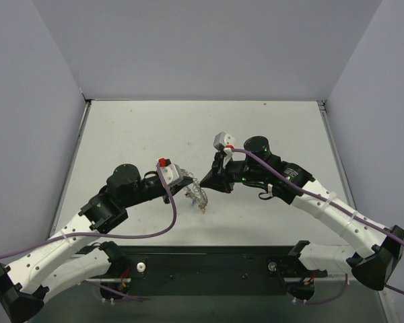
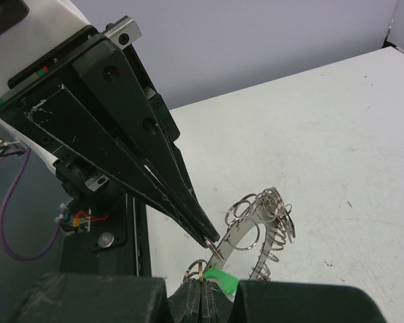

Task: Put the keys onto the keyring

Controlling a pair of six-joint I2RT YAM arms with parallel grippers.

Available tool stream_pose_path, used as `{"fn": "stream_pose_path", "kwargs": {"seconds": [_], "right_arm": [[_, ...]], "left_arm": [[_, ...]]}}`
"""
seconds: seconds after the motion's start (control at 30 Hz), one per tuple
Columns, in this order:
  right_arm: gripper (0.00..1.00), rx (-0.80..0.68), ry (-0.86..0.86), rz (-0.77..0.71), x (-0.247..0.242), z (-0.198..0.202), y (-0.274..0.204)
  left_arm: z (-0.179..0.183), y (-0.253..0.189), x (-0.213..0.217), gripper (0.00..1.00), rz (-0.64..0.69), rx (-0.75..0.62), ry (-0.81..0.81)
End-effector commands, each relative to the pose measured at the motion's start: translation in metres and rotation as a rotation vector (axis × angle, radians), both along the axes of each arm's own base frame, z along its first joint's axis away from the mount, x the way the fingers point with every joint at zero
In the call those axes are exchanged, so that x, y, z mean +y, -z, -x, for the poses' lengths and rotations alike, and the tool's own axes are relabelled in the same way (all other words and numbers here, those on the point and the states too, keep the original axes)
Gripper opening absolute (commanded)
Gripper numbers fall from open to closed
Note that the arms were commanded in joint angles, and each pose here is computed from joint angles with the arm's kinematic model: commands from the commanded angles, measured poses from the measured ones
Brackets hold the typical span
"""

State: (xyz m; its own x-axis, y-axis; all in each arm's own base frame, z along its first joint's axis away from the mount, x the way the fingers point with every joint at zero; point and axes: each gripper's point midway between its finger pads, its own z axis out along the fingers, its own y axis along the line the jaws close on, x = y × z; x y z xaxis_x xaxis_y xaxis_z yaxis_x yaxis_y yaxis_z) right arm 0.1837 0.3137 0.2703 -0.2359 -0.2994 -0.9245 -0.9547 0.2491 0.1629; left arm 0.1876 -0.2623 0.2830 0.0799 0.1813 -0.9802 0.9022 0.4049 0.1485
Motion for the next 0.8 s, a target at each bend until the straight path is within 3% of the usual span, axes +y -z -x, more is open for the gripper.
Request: {"fn": "stream_pose_path", "kwargs": {"seconds": [0.0, 0.77], "right_arm": [[0.00, -0.090, 0.017, -0.026, 0.004, -0.010, -0.021], [0.00, -0.095, 0.016, -0.024, 0.016, -0.011, -0.021]], "left_arm": [[0.000, -0.040, 0.000, 0.00, 0.079, -0.093, -0.001], [-0.003, -0.035, -0.001, 0.00, 0.065, -0.070, -0.017]]}}
